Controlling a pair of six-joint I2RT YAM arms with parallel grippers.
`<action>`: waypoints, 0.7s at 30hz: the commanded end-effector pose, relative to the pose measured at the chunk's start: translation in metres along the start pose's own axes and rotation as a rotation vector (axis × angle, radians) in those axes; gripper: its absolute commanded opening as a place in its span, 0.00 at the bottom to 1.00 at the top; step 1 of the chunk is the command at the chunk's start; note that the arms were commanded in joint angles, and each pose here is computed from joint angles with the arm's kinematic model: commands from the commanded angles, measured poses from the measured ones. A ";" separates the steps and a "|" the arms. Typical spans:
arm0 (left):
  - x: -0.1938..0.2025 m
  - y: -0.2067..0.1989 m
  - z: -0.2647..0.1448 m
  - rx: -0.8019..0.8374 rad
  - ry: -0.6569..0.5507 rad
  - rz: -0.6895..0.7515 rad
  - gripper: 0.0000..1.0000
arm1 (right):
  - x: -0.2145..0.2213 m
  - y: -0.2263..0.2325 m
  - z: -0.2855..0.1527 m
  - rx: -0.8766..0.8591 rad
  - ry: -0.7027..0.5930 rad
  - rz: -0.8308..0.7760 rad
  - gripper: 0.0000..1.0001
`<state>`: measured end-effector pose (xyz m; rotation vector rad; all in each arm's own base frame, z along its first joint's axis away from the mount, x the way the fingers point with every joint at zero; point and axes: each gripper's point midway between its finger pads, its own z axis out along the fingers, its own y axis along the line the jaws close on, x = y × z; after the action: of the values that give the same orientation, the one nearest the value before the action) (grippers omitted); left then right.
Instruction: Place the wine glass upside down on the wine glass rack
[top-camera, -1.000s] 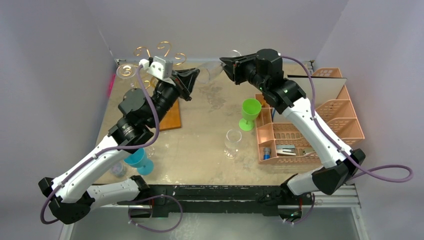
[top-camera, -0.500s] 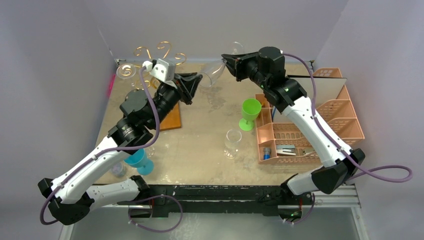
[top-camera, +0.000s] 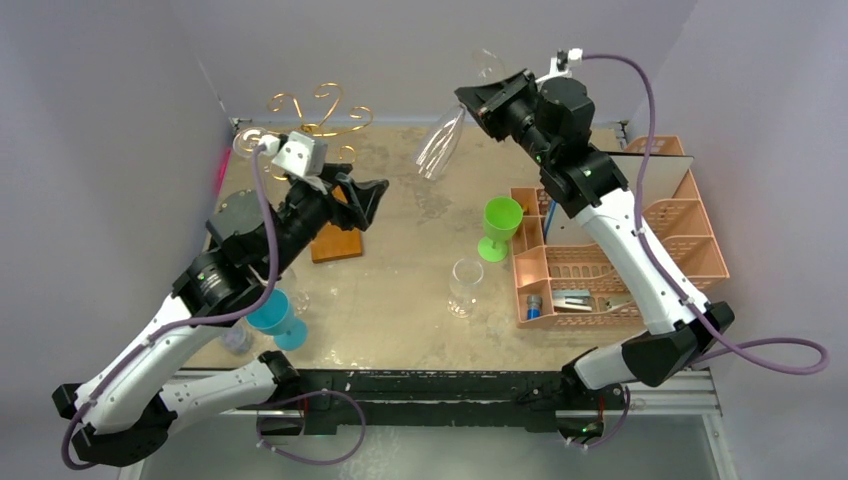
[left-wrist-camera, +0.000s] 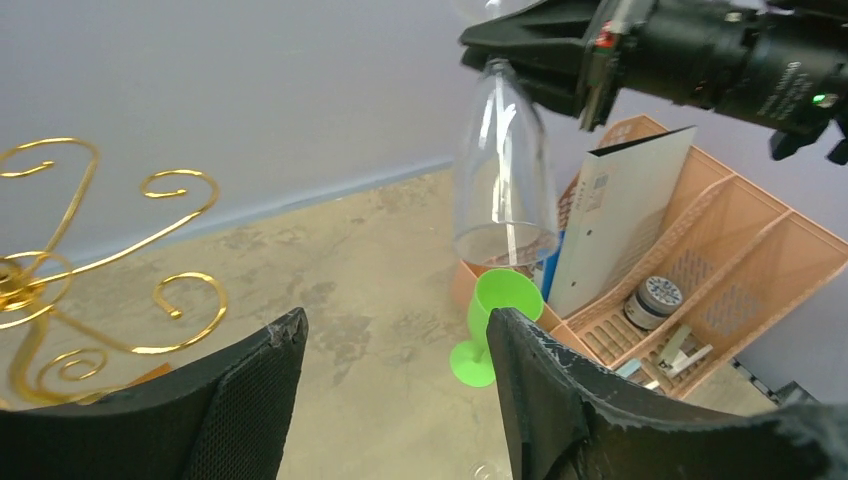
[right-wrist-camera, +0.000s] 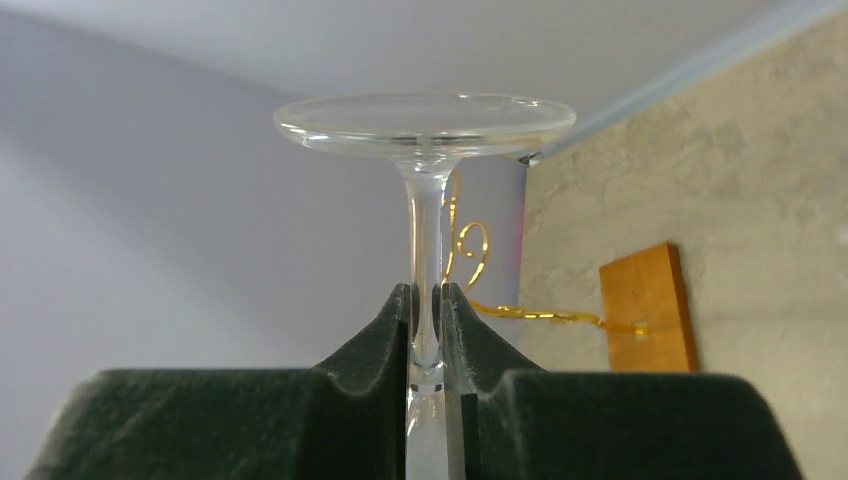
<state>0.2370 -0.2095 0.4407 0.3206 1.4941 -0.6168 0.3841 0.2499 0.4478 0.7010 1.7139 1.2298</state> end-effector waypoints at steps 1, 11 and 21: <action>-0.018 0.025 -0.026 -0.128 0.008 -0.006 0.67 | -0.005 0.070 -0.019 -0.318 -0.002 -0.413 0.00; -0.049 0.052 -0.056 -0.286 0.068 0.025 0.83 | 0.036 0.047 -0.019 -0.497 0.151 -0.892 0.00; -0.070 0.038 -0.038 -0.236 0.047 0.048 0.84 | 0.059 0.026 0.031 -0.566 0.169 -0.967 0.00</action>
<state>0.2267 -0.1401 0.4920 0.1703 1.6001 -0.3957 0.3777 0.3033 0.4398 -0.4386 1.5530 0.9693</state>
